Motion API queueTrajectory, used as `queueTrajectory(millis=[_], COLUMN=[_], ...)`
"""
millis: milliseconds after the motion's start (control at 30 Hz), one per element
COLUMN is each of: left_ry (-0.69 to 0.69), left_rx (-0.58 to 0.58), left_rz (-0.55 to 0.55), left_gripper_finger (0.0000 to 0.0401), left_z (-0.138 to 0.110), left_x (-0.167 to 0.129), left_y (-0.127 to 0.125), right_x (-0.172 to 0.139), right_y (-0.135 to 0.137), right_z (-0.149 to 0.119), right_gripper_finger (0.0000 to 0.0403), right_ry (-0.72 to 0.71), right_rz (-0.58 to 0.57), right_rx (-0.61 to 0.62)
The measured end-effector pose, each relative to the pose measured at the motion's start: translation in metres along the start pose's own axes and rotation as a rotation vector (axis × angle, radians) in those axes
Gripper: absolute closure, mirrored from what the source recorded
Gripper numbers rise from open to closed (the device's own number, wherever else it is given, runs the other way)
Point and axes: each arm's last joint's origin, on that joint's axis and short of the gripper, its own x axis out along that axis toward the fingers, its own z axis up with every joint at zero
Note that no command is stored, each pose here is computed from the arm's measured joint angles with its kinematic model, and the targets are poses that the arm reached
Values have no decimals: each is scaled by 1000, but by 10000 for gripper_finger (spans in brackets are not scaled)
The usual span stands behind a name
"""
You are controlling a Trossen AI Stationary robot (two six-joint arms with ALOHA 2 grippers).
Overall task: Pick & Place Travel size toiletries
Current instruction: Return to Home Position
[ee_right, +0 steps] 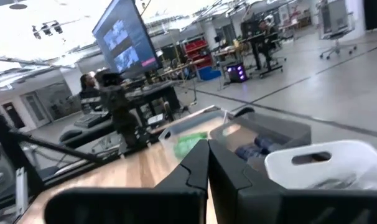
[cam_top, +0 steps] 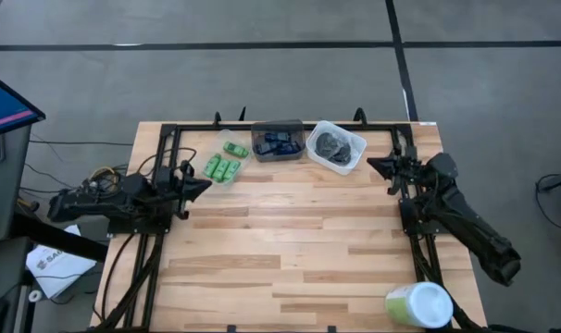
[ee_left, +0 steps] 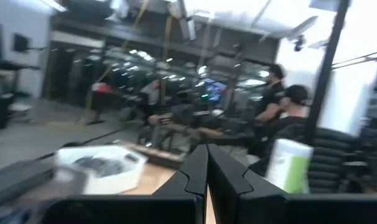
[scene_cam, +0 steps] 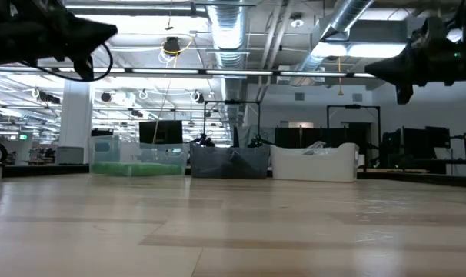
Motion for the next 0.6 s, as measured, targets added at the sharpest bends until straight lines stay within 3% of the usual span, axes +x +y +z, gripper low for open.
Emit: queueTrajectory(millis=[133, 300, 600], left_ry=[9, 45, 108], left_rx=[-12, -28, -87], left_rz=[54, -26, -11], left_gripper_finger=[401, 401, 401], left_z=[-1, -2, -8], left_x=[-1, -1, -1], left_y=[6, 6, 7], right_x=[1, 5, 13], right_y=[0, 5, 23], right_z=[-12, -31, -40], right_gripper_finger=[403, 403, 403], right_ry=[42, 85, 82], right_rz=[29, 93, 19], right_rx=[35, 137, 3])
